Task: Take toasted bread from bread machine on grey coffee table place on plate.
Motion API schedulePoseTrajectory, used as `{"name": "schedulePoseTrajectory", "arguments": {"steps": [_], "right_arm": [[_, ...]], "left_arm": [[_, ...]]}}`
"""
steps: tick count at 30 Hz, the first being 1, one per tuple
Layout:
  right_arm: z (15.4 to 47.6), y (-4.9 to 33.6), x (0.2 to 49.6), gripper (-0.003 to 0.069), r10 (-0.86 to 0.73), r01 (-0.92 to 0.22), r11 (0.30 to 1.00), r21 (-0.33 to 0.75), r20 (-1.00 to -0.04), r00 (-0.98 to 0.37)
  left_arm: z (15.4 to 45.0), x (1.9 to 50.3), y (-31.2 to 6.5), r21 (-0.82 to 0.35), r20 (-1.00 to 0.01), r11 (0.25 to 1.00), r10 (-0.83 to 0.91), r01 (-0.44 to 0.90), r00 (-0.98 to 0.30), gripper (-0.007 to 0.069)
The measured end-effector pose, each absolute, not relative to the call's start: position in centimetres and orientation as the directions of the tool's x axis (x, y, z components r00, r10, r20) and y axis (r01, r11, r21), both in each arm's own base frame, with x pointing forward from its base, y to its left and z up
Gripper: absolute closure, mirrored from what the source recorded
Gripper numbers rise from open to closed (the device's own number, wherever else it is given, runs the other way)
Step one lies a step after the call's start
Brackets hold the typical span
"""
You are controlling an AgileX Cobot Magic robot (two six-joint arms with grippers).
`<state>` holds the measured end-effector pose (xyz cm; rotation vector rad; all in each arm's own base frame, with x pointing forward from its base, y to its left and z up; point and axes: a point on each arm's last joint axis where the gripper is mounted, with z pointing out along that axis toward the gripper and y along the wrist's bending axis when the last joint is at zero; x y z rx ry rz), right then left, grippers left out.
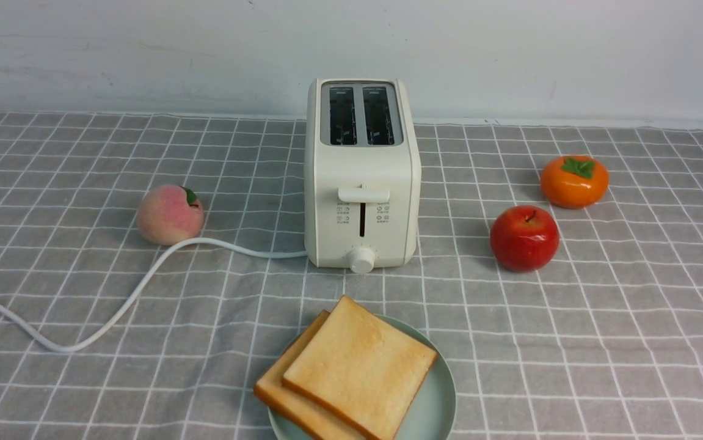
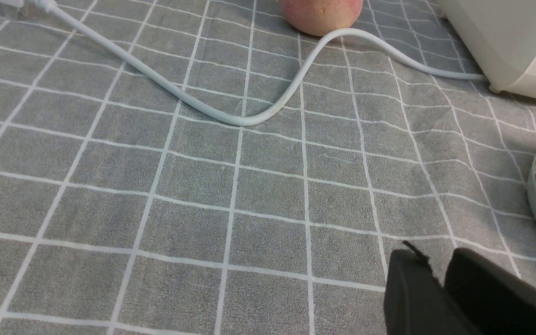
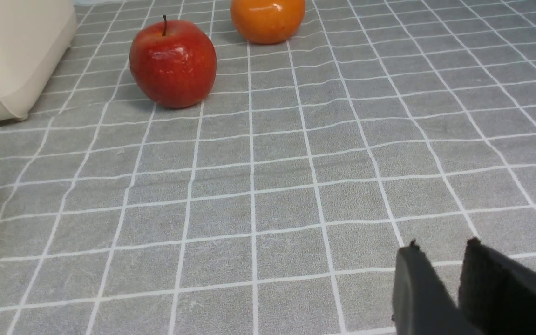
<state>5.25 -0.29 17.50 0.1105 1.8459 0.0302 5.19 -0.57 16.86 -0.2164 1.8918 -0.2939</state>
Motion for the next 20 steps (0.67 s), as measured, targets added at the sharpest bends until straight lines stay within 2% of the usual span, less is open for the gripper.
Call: {"name": "schedulePoseTrajectory", "arguments": {"steps": [20], "right_arm": [[17.50, -0.29, 5.25, 0.0481, 0.092, 0.060, 0.995, 0.078, -0.958, -0.270]], "left_arm": [[16.86, 5.19, -0.57, -0.307, -0.897, 0.952, -0.292, -0.006, -0.331, 0.0502]]}}
